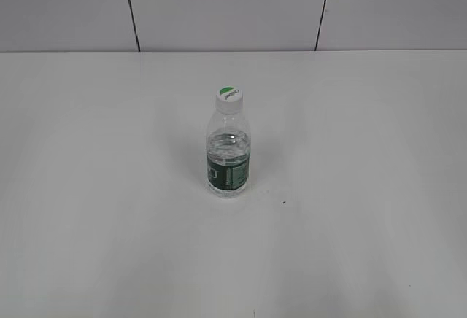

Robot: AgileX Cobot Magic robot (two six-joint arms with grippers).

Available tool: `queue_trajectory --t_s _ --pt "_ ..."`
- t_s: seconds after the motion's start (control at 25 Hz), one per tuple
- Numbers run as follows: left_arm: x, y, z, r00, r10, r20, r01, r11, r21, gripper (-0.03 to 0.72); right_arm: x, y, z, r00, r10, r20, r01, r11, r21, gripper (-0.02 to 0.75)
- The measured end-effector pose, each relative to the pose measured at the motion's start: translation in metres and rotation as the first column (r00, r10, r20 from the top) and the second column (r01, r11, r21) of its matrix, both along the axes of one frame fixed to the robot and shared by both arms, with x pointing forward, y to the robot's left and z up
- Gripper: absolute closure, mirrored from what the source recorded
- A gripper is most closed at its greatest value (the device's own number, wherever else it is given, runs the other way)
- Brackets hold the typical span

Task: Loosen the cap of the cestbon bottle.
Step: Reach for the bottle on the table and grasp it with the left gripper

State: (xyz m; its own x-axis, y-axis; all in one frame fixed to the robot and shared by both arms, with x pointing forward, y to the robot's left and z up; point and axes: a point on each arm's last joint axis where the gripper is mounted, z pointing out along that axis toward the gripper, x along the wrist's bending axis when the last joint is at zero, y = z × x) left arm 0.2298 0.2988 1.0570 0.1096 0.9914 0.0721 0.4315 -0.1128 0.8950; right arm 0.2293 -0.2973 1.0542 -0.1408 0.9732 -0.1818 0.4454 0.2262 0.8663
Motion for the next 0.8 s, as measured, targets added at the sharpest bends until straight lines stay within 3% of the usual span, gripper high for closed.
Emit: queue_trajectory --t_s 0.8 --pt "0.0000 0.0000 0.0000 1.000 0.000 0.000 0.000 1.000 0.000 0.445 0.0000 0.0000 0.0000 1.000 0.000 0.000 0.000 1.000 0.000 0.253"
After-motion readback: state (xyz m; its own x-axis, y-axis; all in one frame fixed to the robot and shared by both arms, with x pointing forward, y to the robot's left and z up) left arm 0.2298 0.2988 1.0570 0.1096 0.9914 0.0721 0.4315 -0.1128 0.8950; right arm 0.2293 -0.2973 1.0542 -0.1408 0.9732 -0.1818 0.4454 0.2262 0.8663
